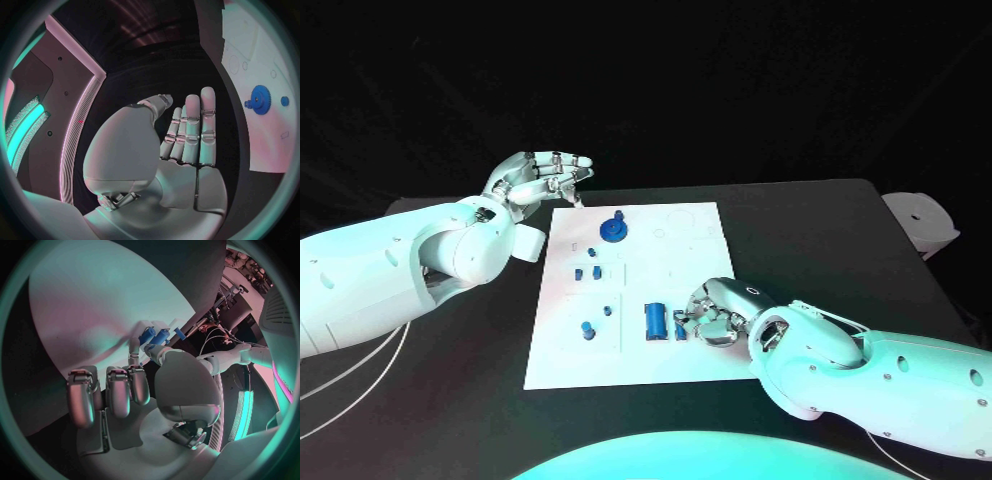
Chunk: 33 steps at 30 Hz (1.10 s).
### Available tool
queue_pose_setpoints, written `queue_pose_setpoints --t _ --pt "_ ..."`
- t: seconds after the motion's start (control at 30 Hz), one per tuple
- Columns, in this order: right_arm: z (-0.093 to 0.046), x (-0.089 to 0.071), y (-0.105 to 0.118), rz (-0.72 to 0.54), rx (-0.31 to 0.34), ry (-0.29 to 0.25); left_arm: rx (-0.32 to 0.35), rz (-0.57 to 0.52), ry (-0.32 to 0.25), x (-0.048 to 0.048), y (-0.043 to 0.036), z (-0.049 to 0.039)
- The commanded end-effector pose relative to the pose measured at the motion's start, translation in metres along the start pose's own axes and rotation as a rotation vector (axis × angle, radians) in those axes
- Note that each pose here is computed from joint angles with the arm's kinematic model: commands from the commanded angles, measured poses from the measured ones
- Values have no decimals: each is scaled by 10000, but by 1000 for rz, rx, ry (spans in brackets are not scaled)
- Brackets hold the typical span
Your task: Assemble the parts on the task board
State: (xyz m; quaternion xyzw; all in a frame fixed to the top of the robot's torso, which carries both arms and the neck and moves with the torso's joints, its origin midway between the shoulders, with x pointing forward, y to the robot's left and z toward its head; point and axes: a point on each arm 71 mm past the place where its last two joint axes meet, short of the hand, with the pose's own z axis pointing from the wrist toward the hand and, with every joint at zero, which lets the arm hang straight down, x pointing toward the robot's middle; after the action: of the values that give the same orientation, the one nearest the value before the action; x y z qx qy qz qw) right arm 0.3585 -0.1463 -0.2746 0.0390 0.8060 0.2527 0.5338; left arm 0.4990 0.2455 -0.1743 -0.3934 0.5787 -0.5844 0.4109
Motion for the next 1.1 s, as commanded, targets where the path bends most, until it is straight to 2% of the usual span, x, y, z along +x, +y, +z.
queue_pose_setpoints --t 0.03,0.2,0.43,0.57,0.97,1.1 --pt "-38 -40 23 7 -39 -46 6 -5 18 23 -11 1" --pt "-114 -66 27 18 -71 -43 6 -4 17 15 -11 -2" --pt "-175 -30 -20 4 -73 39 5 -3 15 10 -11 -6" --pt "-185 -10 -34 0 -70 62 5 -3 16 10 -11 -6" --pt "-146 11 -58 -4 -51 68 5 -3 16 9 -11 -6" --pt "-127 11 -61 -2 -45 55 5 -3 16 10 -11 -6"
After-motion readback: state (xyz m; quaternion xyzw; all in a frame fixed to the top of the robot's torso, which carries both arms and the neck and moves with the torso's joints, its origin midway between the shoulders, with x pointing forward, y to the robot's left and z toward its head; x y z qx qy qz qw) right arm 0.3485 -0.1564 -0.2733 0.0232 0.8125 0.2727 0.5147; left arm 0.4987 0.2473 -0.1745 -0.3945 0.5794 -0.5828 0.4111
